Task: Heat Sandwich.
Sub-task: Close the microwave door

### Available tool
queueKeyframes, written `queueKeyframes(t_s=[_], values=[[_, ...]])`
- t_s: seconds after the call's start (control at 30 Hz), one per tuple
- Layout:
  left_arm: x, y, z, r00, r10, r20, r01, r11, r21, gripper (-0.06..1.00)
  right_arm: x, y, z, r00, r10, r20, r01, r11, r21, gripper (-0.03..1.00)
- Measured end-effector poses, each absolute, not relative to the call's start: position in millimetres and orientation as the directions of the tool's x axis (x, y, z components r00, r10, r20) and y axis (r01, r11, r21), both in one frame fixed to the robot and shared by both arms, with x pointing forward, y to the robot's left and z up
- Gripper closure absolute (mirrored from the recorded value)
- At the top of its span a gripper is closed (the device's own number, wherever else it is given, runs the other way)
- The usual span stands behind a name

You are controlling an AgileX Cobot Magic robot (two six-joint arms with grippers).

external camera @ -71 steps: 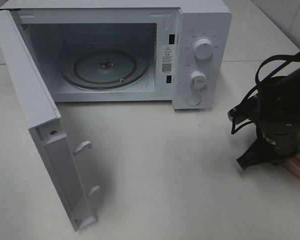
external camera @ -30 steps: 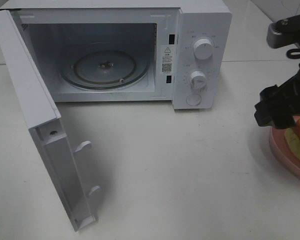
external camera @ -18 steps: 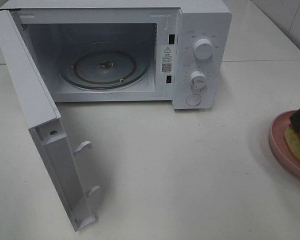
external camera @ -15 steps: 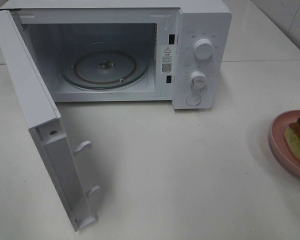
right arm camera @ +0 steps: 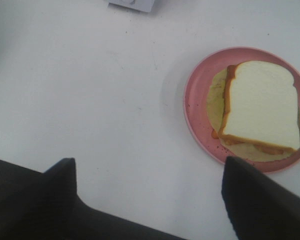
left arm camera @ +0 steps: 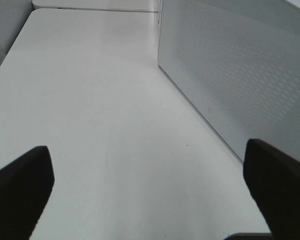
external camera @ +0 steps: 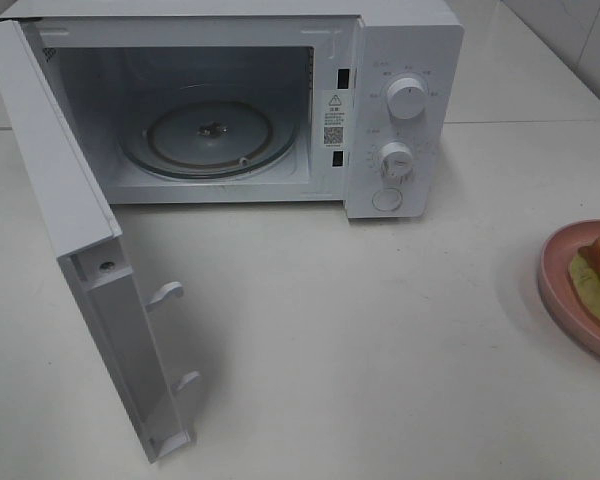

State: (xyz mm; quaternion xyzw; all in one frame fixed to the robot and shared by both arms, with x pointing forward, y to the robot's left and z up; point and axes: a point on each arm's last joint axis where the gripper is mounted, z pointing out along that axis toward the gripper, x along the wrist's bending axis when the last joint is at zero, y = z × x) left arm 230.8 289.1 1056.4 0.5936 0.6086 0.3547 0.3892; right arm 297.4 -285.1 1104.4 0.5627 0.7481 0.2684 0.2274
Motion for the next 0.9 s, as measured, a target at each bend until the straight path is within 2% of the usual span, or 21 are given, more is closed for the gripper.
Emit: queueKeyframes(t_s=[0.23,0.9], values=[[231,289,1056,0.008,0.999,-0.053,0.446,0.044,0.894,-0.03,263,-300,1094,-0.257,0.966,-0.019,0.638,0.184,0.748,0.2],[231,289,1056,0.008,0.999,-0.053,0.446,0.044,0.894,-0.03,235,-305,1050,-0.1,0.995,-0.006,0.527,0.058,0.848,0.2]])
